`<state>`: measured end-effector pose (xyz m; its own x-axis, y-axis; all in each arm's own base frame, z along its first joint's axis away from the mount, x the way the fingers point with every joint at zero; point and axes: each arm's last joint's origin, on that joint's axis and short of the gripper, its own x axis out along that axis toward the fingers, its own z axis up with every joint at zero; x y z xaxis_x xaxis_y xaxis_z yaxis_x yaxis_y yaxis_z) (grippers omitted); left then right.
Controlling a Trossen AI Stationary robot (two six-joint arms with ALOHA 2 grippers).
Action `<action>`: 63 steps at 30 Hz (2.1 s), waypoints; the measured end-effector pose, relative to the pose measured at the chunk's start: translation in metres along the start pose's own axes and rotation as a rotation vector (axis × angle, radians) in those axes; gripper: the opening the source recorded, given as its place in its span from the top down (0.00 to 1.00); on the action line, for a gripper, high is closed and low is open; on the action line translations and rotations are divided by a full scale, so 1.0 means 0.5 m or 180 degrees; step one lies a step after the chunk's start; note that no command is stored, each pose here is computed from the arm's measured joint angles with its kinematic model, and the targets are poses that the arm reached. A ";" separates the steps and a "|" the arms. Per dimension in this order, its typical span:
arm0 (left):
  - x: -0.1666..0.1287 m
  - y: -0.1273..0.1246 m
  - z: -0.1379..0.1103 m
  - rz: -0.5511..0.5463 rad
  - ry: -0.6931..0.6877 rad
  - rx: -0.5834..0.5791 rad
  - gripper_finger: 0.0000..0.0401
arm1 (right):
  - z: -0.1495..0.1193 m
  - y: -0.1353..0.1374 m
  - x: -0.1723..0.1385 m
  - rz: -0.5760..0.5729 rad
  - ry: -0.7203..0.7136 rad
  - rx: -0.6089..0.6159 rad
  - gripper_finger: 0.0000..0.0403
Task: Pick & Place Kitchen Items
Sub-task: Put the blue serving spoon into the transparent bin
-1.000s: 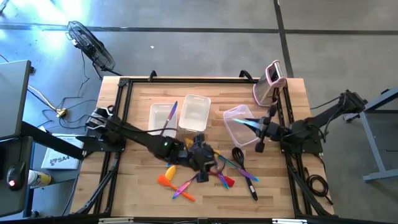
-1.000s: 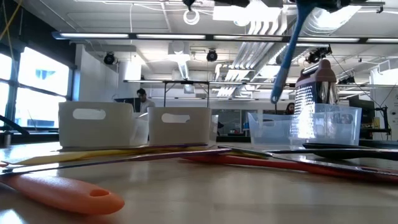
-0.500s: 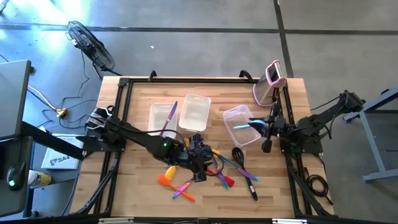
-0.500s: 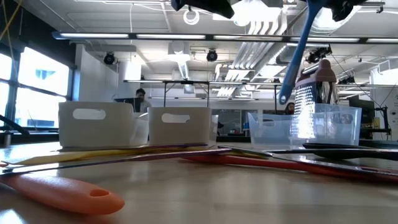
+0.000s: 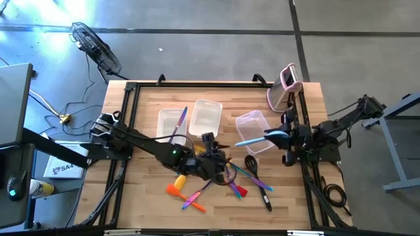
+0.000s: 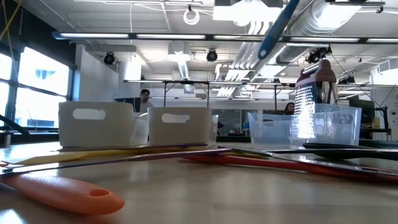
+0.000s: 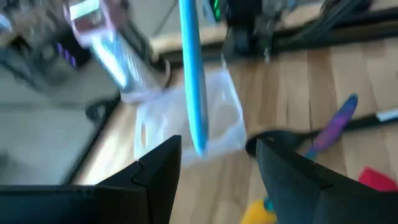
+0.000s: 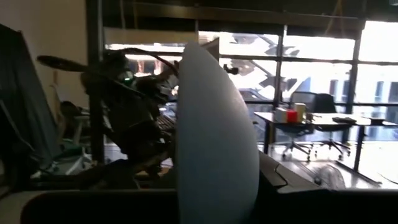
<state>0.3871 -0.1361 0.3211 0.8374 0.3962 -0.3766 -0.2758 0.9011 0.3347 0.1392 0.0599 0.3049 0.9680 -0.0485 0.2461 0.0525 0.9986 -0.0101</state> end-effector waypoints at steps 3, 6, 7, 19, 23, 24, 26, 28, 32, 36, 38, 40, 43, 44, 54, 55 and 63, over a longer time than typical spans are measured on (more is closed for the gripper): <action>-0.001 -0.002 0.018 -0.0108 -0.0243 0.0256 0.50 | 0.001 0.008 0.008 0.0181 -0.0106 0.0042 0.86; -0.002 -0.004 0.027 -0.0197 -0.0384 0.0450 0.50 | 0.000 0.016 0.015 0.0322 -0.0183 0.0068 0.86; -0.002 -0.004 0.028 -0.0212 -0.0397 0.0478 0.50 | -0.001 0.018 0.017 0.0365 -0.0202 0.0072 0.86; 0.062 -0.005 0.007 -0.0338 -0.0327 0.0359 0.50 | 0.003 0.027 0.026 0.0587 -0.0410 0.0146 0.86; 0.098 0.000 -0.015 -0.0431 -0.0158 0.0286 0.50 | 0.001 0.029 0.029 0.0593 -0.0403 0.0138 0.86; 0.102 0.002 -0.020 -0.0435 -0.0106 0.0289 0.50 | 0.001 0.029 0.029 0.0596 -0.0400 0.0137 0.86; 0.106 0.005 -0.027 -0.0425 -0.0015 0.0273 0.53 | 0.001 0.029 0.029 0.0603 -0.0401 0.0125 0.86; 0.109 0.009 -0.029 -0.0445 0.0020 0.0244 0.59 | 0.001 0.029 0.029 0.0602 -0.0404 0.0126 0.86; 0.108 0.006 -0.034 -0.0574 0.0096 0.0241 0.86 | -0.002 0.030 0.029 0.0628 -0.0369 0.0096 0.86; 0.105 0.002 -0.034 -0.0607 0.0097 0.0210 0.89 | -0.004 0.032 0.029 0.0679 -0.0354 -0.0008 0.86; 0.105 0.002 -0.035 -0.0607 0.0115 0.0195 0.89 | -0.004 0.031 0.029 0.0676 -0.0350 -0.0017 0.86; 0.105 0.002 -0.037 -0.0604 0.0152 0.0199 0.89 | -0.005 0.032 0.029 0.0677 -0.0335 -0.0023 0.86; 0.105 0.003 -0.040 -0.0574 0.0181 0.0243 0.90 | -0.007 0.032 0.029 0.0694 -0.0302 0.0063 0.79; 0.105 0.004 -0.039 -0.0544 0.0181 0.0263 0.90 | -0.007 0.033 0.029 0.0700 -0.0294 0.0131 0.74; 0.105 0.004 -0.044 -0.0557 0.0242 0.0273 0.90 | -0.002 0.029 0.026 0.0518 -0.0319 0.0224 0.37; 0.104 0.003 -0.045 -0.0561 0.0257 0.0271 0.90 | 0.001 0.029 0.024 0.0519 -0.0363 0.0193 0.36; 0.103 0.004 -0.054 -0.0524 0.0397 0.0288 0.90 | 0.021 0.030 0.006 0.0528 -0.0540 0.0082 0.37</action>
<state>0.4169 -0.1089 0.2792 0.8012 0.2690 -0.5345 -0.0921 0.9381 0.3340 0.1404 0.0748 0.3159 0.9077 0.1187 0.4025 -0.1123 0.9929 -0.0397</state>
